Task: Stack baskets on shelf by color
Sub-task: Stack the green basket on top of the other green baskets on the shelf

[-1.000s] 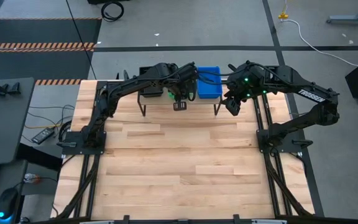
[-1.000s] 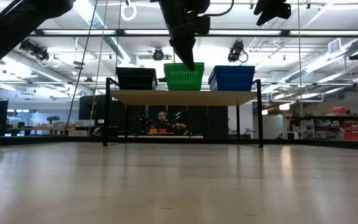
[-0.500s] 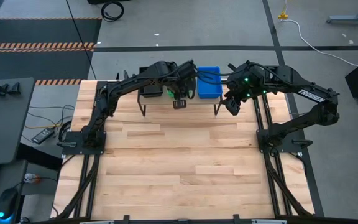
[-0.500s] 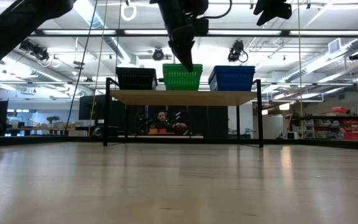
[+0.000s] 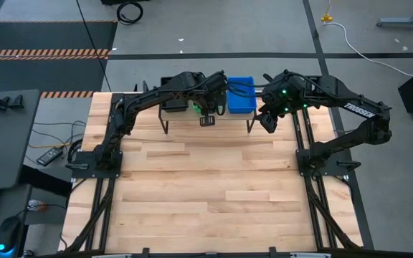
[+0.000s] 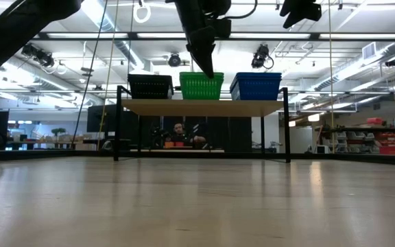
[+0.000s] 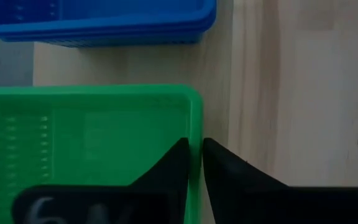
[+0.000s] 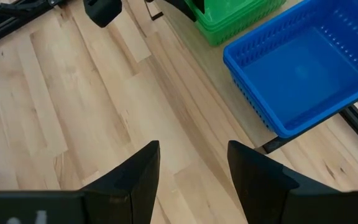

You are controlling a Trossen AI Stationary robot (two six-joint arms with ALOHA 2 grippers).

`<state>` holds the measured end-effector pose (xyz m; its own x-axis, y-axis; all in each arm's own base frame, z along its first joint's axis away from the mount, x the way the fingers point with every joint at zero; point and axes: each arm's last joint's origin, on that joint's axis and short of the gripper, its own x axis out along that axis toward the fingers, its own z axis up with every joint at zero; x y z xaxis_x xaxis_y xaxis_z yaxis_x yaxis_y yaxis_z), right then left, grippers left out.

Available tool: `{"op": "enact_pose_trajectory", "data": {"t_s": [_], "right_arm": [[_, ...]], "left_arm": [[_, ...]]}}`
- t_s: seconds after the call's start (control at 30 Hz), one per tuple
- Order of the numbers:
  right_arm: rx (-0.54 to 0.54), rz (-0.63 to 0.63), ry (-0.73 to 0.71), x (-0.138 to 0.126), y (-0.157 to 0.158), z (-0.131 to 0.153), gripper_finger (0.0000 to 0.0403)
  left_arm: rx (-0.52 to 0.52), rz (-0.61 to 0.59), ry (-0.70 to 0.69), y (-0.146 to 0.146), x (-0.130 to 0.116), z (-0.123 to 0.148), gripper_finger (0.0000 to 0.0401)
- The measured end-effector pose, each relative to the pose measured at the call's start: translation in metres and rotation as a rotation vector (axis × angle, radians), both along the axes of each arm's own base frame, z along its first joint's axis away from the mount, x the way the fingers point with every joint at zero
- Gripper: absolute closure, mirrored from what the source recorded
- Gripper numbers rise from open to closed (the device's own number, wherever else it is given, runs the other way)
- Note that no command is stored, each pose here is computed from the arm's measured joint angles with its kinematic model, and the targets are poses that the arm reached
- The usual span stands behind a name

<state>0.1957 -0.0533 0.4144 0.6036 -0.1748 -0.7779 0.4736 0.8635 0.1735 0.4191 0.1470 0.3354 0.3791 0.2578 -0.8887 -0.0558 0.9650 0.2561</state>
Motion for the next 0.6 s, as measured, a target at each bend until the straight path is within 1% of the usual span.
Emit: {"op": "enact_pose_trajectory", "data": {"t_s": [0.13,0.3,0.5,0.6], "right_arm": [[0.0,0.0,0.0,0.0,0.0,0.0,0.0208],[0.014,-0.017,-0.009,0.0,0.0,0.001,0.0208],[0.011,-0.014,-0.014,-0.001,0.0,0.001,0.0208],[-0.001,-0.008,-0.024,-0.001,-0.001,0.002,0.0208]], "left_arm": [[0.029,0.042,-0.001,0.001,-0.001,0.003,0.035],[-0.008,0.113,-0.046,-0.004,-0.004,0.011,0.0337],[-0.013,0.072,-0.057,-0.022,0.0,0.014,0.0312],[0.002,0.037,-0.061,-0.027,0.001,0.016,0.0304]]}}
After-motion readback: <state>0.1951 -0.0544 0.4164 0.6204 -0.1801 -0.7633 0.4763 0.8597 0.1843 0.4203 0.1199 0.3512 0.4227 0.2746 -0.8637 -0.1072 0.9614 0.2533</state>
